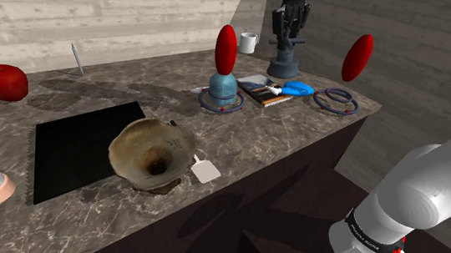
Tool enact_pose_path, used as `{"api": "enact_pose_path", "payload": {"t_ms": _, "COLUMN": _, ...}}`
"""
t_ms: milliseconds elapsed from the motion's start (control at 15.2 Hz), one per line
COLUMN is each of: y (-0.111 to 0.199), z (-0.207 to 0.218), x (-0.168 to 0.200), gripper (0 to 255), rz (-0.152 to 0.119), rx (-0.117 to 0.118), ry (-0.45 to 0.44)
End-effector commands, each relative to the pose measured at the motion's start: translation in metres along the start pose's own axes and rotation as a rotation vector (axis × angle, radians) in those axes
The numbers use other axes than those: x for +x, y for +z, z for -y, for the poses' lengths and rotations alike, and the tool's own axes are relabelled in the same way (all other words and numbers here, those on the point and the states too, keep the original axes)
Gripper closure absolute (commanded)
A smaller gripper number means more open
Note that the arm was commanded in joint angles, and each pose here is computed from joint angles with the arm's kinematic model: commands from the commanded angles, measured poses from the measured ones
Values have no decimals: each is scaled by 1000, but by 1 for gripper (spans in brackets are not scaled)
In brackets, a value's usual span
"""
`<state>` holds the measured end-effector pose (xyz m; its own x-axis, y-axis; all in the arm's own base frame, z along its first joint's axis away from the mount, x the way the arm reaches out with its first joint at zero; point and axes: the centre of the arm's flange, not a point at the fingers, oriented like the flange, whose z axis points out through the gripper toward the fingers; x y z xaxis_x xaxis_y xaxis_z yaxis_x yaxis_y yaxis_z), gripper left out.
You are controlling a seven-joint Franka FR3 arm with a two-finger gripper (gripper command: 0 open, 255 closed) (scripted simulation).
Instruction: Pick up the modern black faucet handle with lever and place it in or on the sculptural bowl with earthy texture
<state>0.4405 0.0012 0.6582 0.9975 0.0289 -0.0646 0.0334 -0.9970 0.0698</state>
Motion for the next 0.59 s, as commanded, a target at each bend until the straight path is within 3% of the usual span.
{"api": "enact_pose_path", "payload": {"t_ms": 0, "y": -4, "z": 26, "x": 1, "gripper": 255, "rz": 0, "rx": 0, "ry": 1}}
{"api": "enact_pose_path", "payload": {"t_ms": 528, "y": -17, "z": 131, "x": 4, "gripper": 255, "rz": 0, "rx": 0, "ry": 1}}
